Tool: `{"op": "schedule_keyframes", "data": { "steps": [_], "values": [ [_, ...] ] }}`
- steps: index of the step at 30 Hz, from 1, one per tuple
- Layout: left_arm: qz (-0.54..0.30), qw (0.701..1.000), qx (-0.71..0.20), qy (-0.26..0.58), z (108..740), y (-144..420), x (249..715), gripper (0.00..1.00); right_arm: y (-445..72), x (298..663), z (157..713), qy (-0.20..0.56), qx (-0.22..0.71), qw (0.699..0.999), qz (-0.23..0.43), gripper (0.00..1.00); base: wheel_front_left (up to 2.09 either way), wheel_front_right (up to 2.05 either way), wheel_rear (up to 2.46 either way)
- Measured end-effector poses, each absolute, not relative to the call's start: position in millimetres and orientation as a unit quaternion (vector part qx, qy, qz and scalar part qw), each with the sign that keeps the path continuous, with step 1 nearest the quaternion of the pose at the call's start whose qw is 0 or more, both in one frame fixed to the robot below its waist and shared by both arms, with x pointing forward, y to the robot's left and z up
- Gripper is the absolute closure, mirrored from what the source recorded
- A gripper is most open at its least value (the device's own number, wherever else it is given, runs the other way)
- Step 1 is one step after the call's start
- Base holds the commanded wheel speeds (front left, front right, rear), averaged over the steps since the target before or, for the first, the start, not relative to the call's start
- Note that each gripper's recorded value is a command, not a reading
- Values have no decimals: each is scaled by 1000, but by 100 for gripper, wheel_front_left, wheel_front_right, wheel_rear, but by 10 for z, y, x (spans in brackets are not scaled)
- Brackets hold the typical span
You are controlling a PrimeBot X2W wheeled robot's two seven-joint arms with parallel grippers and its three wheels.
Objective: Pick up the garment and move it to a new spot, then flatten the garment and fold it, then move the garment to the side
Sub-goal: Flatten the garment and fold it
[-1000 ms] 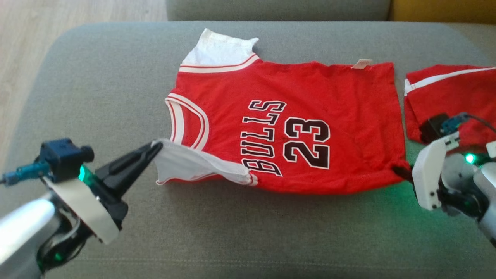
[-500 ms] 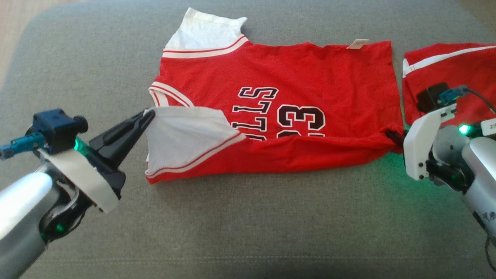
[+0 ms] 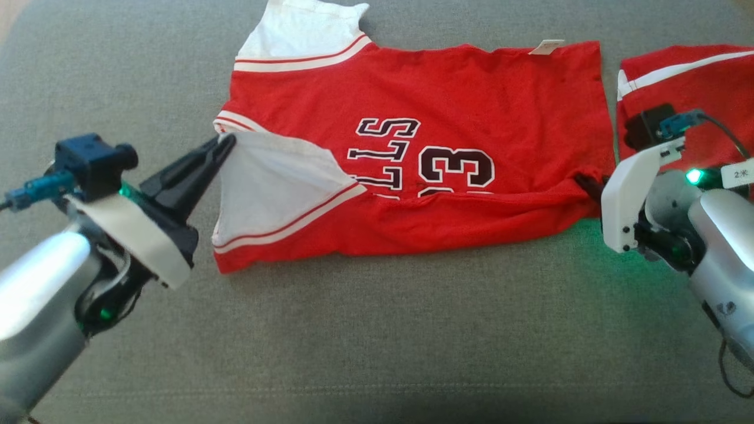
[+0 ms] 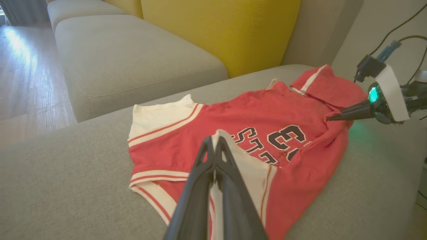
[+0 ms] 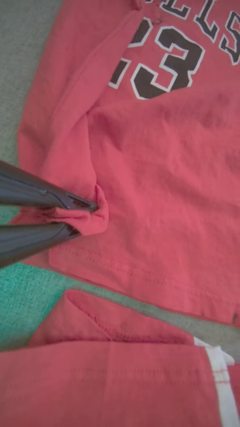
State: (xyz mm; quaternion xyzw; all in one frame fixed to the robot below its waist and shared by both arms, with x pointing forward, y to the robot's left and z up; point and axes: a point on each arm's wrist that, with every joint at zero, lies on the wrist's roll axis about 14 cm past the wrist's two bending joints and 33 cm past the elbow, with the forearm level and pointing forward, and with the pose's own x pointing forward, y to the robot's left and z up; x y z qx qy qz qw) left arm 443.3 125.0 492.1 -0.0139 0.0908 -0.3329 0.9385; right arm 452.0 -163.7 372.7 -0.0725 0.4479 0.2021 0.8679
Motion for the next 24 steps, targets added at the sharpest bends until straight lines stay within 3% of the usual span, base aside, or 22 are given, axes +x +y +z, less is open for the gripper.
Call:
{"op": "schedule_keyframes", "data": {
  "steps": [1, 2, 3, 4, 5, 11, 14, 17, 24],
  "values": [
    [-331, 939, -14, 90, 4921, 1253, 4463, 100, -1625, 4537, 3725, 446, -71, 869, 203, 100, 0, 0, 0],
    [-329, 940, -14, 89, 4917, 1256, 4493, 100, -1616, 4554, 3722, 443, -69, 871, 202, 79, 0, 0, 0],
    [-326, 941, -14, 89, 4913, 1260, 4526, 98, -1610, 4573, 3723, 438, -68, 873, 202, 31, 0, 0, 0],
    [-323, 942, -14, 88, 4909, 1261, 4547, 53, -1611, 4596, 3733, 433, -66, 877, 200, 0, 0, 0, 0],
    [-320, 943, -13, 88, 4903, 1264, 4565, 0, -1625, 4616, 3743, 428, -62, 880, 196, 0, 0, 0, 0],
    [-302, 950, -20, 77, 4965, 1293, 4634, 0, -1584, 4733, 3897, 385, -21, 904, 183, 0, 0, 0, 0],
    [-264, 963, -39, 37, 5213, 1426, 4777, 0, -1571, 4793, 4025, 352, -7, 919, 179, 0, 0, 0, 0],
    [-215, 974, -73, -19, 5536, 1621, 4852, 0, -1502, 4822, 4193, 310, 67, 933, 167, 0, 0, 0, 0],
    [-105, 980, -151, -72, 5591, 2022, 4460, 0, -1303, 4724, 4626, 187, 134, 956, 182, 0, 0, 0, 0]
  ]
}}
